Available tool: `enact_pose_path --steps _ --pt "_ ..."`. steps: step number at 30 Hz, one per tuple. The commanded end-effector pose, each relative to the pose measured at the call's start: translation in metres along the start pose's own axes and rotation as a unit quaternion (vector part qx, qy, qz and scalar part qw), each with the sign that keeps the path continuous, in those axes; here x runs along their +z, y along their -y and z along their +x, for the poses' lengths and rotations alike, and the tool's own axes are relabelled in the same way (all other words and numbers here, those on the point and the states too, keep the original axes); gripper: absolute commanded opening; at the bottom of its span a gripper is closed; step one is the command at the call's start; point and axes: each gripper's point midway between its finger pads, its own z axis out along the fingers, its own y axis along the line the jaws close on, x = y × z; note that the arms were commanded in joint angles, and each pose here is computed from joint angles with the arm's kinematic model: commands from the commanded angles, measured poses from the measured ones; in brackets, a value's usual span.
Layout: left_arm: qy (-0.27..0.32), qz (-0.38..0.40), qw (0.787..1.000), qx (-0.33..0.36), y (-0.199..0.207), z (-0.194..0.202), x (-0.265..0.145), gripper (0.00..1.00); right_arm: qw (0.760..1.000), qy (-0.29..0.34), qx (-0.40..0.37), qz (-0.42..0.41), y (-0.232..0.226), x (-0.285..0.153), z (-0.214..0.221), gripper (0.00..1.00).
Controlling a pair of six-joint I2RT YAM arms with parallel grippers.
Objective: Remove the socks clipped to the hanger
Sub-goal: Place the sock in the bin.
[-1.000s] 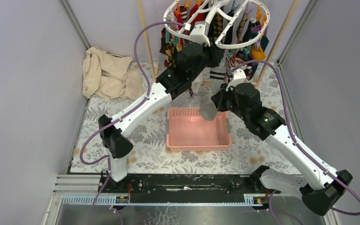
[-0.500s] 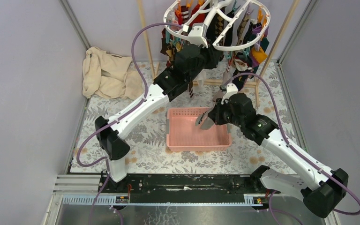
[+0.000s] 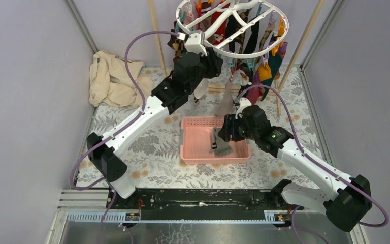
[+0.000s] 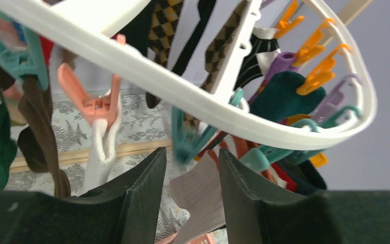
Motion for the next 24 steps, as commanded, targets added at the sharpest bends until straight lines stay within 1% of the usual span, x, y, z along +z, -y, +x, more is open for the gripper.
enact_pose_path --steps 1,4,8,13,16,19,22,24 --pt "0.023 -0.01 1.0 -0.001 -0.011 -0.02 -0.011 0.53 0.999 0.025 -0.009 -0.022 -0.013 -0.004 -0.017 0.66" --pt "0.024 -0.012 1.0 -0.002 -0.017 -0.023 -0.014 0.61 0.999 0.045 -0.018 -0.008 -0.011 -0.012 -0.029 0.7" --pt "0.022 -0.013 1.0 -0.003 -0.019 -0.025 -0.015 0.7 0.995 0.089 -0.032 0.024 -0.006 -0.026 -0.056 0.7" --pt "0.02 -0.008 1.0 -0.006 -0.018 -0.025 -0.021 0.74 0.986 0.15 -0.039 0.056 -0.002 -0.039 -0.092 0.58" --pt "0.019 -0.007 1.0 -0.007 -0.019 -0.023 -0.023 0.76 0.98 0.183 -0.04 0.065 -0.003 -0.043 -0.111 0.51" --pt "0.014 -0.006 1.0 -0.008 -0.02 -0.02 -0.024 0.76 0.975 0.209 -0.047 0.066 -0.007 -0.043 -0.128 0.42" --pt "0.011 -0.006 1.0 -0.011 -0.021 -0.016 -0.026 0.76 0.968 0.231 -0.052 0.082 -0.005 -0.041 -0.145 0.4" --pt "0.011 -0.006 1.0 -0.012 -0.022 -0.015 -0.028 0.77 0.965 0.24 -0.057 0.091 -0.004 -0.039 -0.154 0.42"
